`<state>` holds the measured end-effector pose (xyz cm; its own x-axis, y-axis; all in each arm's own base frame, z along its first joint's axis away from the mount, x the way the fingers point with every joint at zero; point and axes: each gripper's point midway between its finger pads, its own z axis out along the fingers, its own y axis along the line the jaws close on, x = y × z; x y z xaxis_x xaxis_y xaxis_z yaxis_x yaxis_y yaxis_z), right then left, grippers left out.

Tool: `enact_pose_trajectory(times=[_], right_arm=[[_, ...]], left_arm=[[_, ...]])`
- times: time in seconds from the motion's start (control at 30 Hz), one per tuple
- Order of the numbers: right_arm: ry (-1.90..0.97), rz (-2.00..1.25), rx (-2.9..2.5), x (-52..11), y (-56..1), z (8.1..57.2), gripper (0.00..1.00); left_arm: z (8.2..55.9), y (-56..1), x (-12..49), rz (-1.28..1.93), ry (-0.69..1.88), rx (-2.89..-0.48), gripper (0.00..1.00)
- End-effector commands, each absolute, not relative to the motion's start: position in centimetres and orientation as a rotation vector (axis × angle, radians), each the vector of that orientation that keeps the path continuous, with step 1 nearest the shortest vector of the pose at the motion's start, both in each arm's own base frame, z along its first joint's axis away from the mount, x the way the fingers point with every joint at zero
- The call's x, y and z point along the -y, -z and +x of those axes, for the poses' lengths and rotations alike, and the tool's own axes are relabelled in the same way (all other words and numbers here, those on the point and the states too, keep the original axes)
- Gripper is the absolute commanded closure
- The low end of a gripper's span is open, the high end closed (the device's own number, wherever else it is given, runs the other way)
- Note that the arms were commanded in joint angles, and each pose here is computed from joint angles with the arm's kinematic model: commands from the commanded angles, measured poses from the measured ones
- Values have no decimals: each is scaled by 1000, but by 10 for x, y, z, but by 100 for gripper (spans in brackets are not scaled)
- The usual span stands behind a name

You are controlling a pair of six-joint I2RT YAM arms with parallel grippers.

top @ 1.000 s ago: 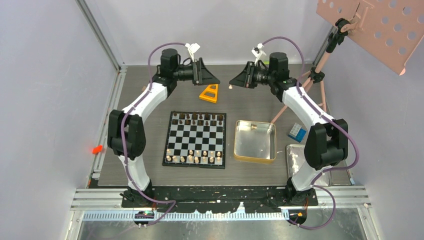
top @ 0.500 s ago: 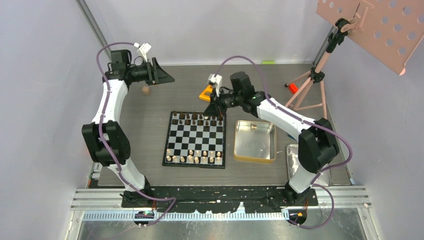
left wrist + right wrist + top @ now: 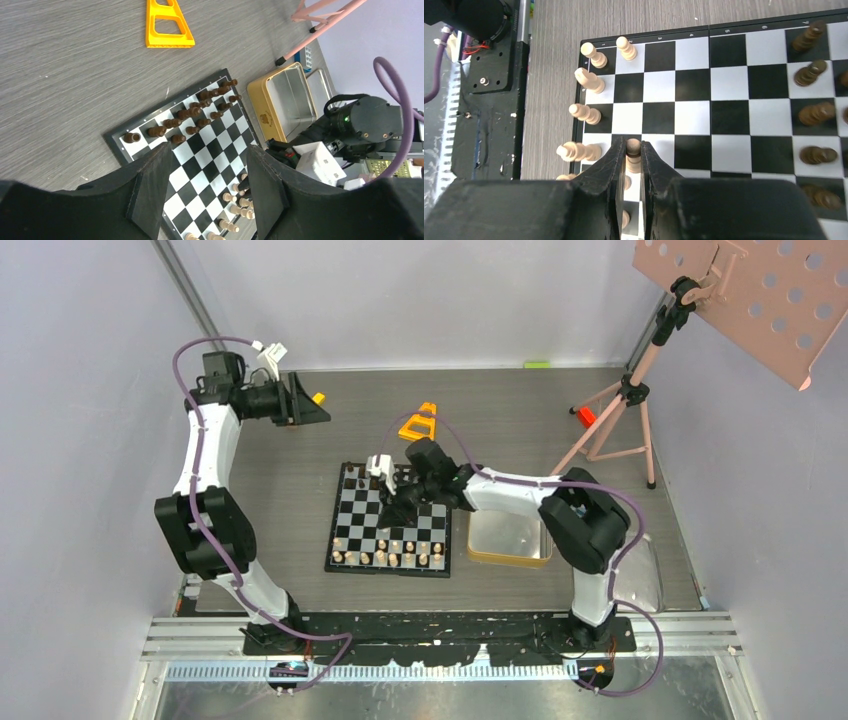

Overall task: Set up the chess pieces on the board
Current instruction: Place the chess piece on the chessboard.

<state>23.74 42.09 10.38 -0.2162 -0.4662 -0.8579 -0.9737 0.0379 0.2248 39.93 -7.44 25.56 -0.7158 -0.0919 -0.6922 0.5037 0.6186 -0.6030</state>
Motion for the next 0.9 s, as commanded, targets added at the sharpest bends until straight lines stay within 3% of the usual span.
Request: enact_pose_trajectory(times=[0.0,0.37,0.87], right_arm=[[-1102,-1487,-1606,-456,-117,248,99],[-1104,-1612,-1636,-478,-82,225,99],[-1061,-1670,-1642,-496,-77,222,95]], left_arm=[[393,-257,70,349,1040,-2132,41],[391,-248,67,328,1036,-2143,41],[391,-244,67,316,1048,-2151,40]])
